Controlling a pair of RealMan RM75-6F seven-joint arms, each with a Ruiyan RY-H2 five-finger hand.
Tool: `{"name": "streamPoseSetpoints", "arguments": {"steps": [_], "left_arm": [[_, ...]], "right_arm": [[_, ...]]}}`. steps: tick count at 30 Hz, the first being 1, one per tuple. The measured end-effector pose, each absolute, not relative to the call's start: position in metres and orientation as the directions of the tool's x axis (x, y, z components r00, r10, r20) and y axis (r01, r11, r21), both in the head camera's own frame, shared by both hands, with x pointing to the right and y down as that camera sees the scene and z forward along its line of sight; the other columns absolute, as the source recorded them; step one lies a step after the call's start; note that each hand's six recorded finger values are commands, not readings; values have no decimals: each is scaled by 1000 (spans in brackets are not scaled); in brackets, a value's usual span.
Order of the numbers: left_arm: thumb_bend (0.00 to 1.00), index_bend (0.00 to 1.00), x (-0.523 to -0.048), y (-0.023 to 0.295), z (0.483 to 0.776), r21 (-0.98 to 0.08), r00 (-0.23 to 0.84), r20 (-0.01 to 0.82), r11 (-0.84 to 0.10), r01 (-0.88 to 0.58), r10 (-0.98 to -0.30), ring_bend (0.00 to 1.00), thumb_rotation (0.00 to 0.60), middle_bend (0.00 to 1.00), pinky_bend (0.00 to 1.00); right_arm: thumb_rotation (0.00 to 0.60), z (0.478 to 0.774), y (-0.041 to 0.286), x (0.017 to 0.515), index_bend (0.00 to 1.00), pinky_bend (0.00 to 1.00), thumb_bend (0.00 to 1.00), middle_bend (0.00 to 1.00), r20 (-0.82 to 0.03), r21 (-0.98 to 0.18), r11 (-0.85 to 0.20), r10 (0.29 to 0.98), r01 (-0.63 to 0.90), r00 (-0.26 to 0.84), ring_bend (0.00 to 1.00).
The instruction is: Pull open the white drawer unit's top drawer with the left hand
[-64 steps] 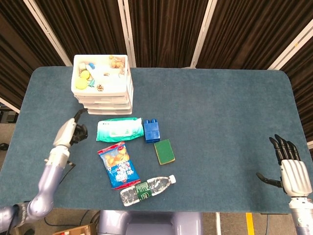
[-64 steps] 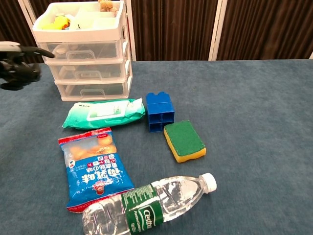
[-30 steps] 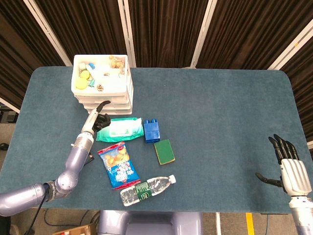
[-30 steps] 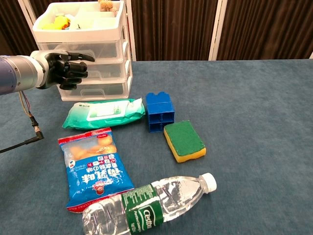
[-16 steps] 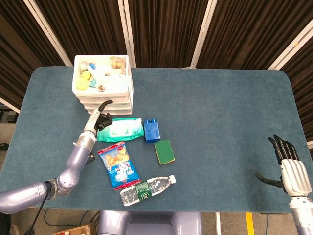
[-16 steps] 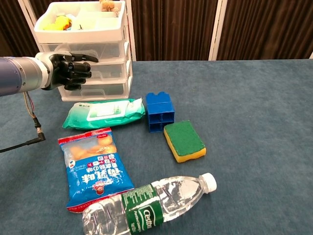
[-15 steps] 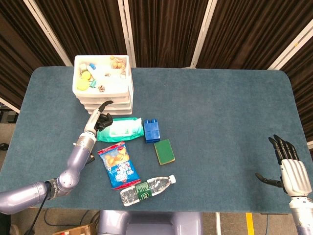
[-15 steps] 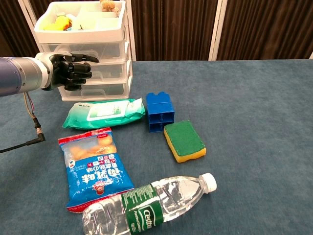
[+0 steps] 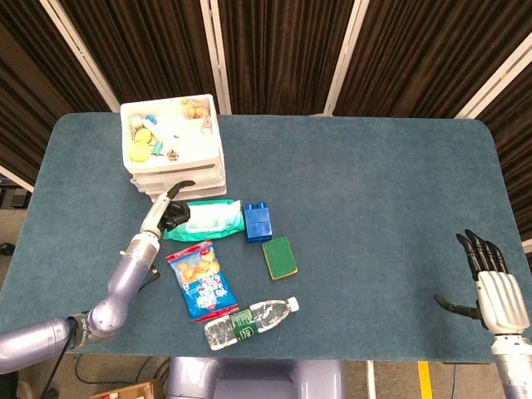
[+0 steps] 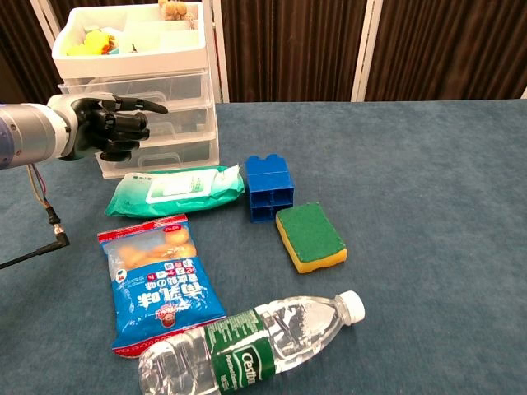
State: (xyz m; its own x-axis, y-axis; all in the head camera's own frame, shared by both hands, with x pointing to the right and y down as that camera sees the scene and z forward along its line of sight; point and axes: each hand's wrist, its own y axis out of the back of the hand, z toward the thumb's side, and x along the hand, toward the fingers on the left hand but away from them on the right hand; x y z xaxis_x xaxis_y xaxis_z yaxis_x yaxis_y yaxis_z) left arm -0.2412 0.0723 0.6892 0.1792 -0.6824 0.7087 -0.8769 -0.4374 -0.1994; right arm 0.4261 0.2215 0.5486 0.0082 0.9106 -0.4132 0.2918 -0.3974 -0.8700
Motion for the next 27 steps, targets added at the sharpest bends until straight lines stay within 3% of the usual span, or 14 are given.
{"name": "streamPoseSetpoints", "arguments": {"steps": [10, 16, 20, 27], "left_arm": [[814, 178, -252, 84, 685, -198, 189, 708, -449, -871, -680, 921, 600, 947, 948], [794, 193, -264, 88, 679, -255, 185, 686, -470, -845, -704, 921, 600, 948, 948], [785, 206, -272, 88, 669, -361, 190, 632, -502, -786, -752, 924, 600, 952, 948], [786, 197, -276, 79, 632, -662, 232, 465, -509, -549, -855, 927, 600, 962, 952]], "right_arm": [[600, 549, 222, 427, 0, 0, 81, 0, -414, -870, -397, 910, 291, 2, 0], [600, 549, 222, 426, 0, 0, 80, 0, -414, -871, -397, 910, 290, 3, 0], [600, 550, 222, 426, 0, 0, 81, 0, -414, -871, -397, 910, 289, 2, 0], [600, 550, 223, 425, 0, 0, 81, 0, -416, -871, -398, 910, 288, 0, 0]]}}
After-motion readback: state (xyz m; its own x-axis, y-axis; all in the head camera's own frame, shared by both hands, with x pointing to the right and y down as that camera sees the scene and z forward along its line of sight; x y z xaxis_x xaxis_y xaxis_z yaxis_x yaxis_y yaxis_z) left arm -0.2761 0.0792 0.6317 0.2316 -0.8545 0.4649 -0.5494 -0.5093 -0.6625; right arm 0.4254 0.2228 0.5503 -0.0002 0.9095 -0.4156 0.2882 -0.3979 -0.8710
